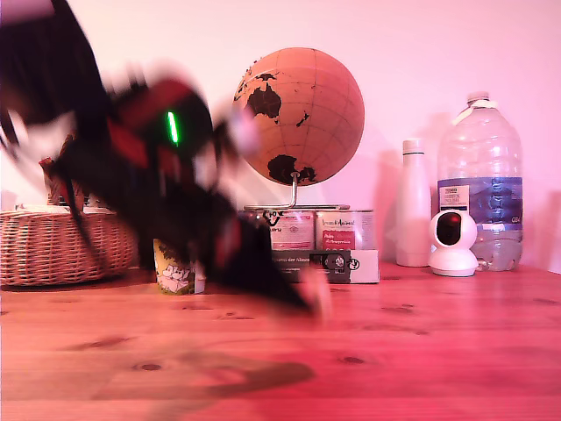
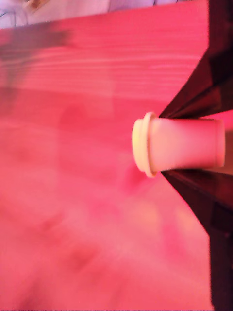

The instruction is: Pick up the coffee capsules on the table and drop them inside the coffee cup

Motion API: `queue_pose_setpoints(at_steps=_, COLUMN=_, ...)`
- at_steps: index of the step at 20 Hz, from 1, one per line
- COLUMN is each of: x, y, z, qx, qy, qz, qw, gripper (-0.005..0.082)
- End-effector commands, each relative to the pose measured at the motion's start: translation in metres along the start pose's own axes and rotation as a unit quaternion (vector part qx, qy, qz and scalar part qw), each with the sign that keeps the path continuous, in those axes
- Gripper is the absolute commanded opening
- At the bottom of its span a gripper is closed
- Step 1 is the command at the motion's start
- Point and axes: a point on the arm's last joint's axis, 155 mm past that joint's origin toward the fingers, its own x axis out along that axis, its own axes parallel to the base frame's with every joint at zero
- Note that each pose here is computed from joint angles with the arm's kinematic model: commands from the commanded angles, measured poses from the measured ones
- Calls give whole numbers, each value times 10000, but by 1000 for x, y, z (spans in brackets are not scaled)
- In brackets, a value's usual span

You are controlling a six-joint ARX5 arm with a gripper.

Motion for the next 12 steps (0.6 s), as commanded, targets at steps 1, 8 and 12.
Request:
queue_pose_setpoints(at_steps=1, x=-12, y=-1, z=7, qx=45, qy=-21, qz=161, qw=9999, gripper=140)
queue_pose_setpoints(at_steps=8, x=-64, y=8, z=32, qx=-401, qy=-116, qz=946, qw=9946, gripper=140)
queue_pose_setpoints(at_steps=12, x=-86, y=22, z=34, qx=-782, qy=-171, qz=1384, qw=9871, gripper=140)
